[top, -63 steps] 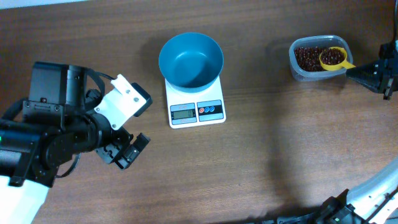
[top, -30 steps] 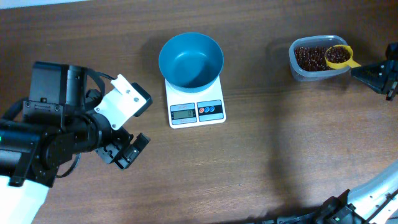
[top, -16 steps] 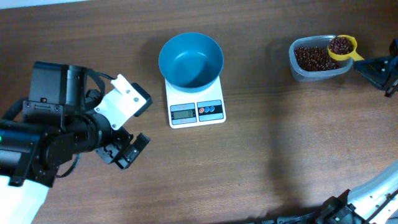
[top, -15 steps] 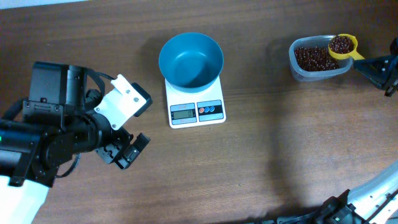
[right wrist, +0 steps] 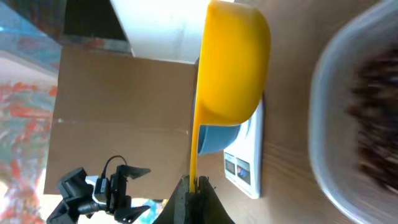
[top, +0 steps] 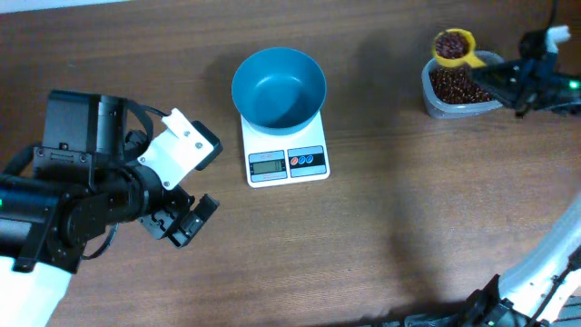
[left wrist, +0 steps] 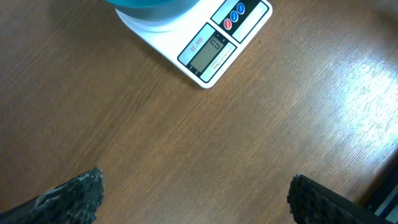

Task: Scoop item into bowl and weigh 50g on scale
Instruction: 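Carry the filled yellow scoop with the right gripper over the teal bowl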

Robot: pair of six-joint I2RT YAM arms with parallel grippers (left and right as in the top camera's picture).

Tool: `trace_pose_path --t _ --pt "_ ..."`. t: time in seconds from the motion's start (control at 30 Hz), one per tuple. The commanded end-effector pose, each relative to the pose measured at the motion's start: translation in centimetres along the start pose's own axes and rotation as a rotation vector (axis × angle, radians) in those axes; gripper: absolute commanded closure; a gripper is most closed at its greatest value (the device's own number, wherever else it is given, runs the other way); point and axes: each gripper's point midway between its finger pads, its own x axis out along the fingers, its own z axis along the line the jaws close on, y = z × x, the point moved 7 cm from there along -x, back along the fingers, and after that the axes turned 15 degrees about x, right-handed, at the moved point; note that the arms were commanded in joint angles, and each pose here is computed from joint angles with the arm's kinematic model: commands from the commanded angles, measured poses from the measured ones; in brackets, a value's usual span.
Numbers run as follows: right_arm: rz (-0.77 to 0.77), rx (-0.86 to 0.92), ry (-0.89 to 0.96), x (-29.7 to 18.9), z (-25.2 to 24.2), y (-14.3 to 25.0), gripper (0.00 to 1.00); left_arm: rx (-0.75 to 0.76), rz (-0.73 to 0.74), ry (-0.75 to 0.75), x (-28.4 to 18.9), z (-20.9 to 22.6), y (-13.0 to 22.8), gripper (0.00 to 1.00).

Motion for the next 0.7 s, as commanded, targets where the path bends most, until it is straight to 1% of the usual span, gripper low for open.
trace_pose_path --t 0.0,0.07,0.13,0.37,0.43,0.53,0.67 --pt "0.052 -0.028 -0.054 3.7 1.0 0.4 0.96 0.008 0.005 0.002 0.2 0.0 0.2 0.01" --pt "0.103 -0.033 -0.056 5.7 1.3 0.9 0.96 0.008 0.005 0.002 0.2 0.0 0.2 0.01" --pt "0.201 -0.042 -0.049 9.2 1.6 2.3 0.96 0.008 0.006 0.003 0.2 0.0 0.2 0.01" --pt "0.407 -0.072 -0.044 16.3 2.2 6.3 0.96 0.008 0.006 0.003 0.2 0.0 0.2 0.01" --pt "0.419 -0.086 -0.082 17.6 2.7 6.9 0.96 0.008 0.005 0.002 0.2 0.0 0.2 0.01" --pt "0.485 -0.137 -0.088 19.8 3.0 8.3 0.96 0.008 0.006 0.003 0.2 0.0 0.2 0.01" --pt "0.511 -0.228 -0.109 21.1 4.1 8.3 0.96 0.008 0.006 0.003 0.2 0.0 0.2 0.01"
